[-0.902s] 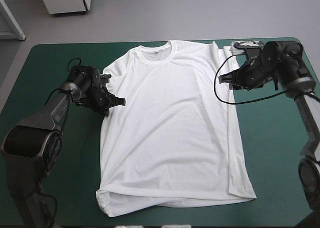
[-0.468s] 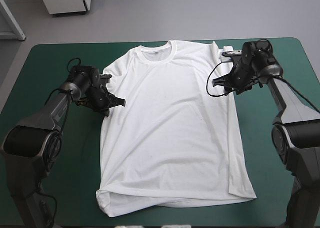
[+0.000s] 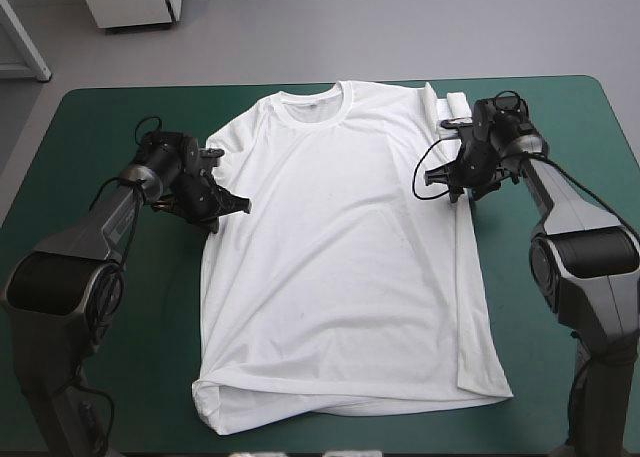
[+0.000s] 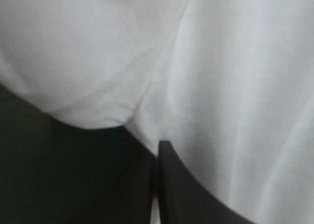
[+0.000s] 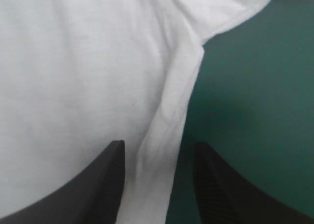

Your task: Fold the cloth

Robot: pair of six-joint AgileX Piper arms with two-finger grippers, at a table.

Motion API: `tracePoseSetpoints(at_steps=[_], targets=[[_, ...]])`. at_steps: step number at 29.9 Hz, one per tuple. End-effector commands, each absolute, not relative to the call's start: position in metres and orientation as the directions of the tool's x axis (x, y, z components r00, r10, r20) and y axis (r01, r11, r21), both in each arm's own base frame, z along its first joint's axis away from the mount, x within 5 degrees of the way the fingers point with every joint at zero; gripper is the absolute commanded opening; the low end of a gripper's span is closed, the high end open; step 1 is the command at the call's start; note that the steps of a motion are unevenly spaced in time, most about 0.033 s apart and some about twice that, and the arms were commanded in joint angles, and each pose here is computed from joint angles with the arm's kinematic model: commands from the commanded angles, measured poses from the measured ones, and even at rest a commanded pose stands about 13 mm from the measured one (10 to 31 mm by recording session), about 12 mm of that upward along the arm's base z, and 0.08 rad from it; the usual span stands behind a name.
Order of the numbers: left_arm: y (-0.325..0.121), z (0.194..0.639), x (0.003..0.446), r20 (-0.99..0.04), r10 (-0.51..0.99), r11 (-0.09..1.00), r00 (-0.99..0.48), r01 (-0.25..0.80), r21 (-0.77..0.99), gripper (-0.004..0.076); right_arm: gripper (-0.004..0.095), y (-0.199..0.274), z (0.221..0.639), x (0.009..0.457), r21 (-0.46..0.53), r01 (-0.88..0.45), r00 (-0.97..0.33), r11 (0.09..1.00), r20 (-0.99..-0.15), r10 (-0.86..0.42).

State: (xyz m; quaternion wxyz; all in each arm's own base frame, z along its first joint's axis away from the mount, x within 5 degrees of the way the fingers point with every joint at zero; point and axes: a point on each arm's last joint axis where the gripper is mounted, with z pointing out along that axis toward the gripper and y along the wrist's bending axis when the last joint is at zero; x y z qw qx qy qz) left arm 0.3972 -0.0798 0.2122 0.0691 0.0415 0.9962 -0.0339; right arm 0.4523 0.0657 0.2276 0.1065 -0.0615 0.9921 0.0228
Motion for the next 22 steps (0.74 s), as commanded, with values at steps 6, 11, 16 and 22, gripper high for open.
tracePoseSetpoints(at_steps=[6, 11, 16, 22], targets=[[-0.084, 0.22, 0.4, -0.205, 0.066, 0.992, -0.977, 0.086, -0.09, -0.0009, 0.04, 0.06, 0.245, 0.451, 0.036, -0.097, -0.967, 0.995, -0.239, -0.085], [-0.084, 0.221, 0.401, -0.212, 0.067, 0.992, -0.975, 0.087, -0.088, -0.0009, -0.0021, 0.06, 0.245, 0.45, 0.032, -0.099, -0.97, 0.995, -0.228, -0.089], [-0.083, 0.238, 0.406, -0.235, 0.077, 0.992, -0.969, 0.097, -0.074, -0.0009, -0.0017, 0.059, 0.252, 0.448, 0.035, -0.097, -0.967, 0.995, -0.24, -0.086], [-0.079, 0.302, 0.416, -0.357, 0.121, 0.991, -0.926, 0.135, -0.013, -0.0009, -0.0017, 0.058, 0.311, 0.431, 0.041, -0.106, -0.925, 0.993, -0.371, -0.084]])
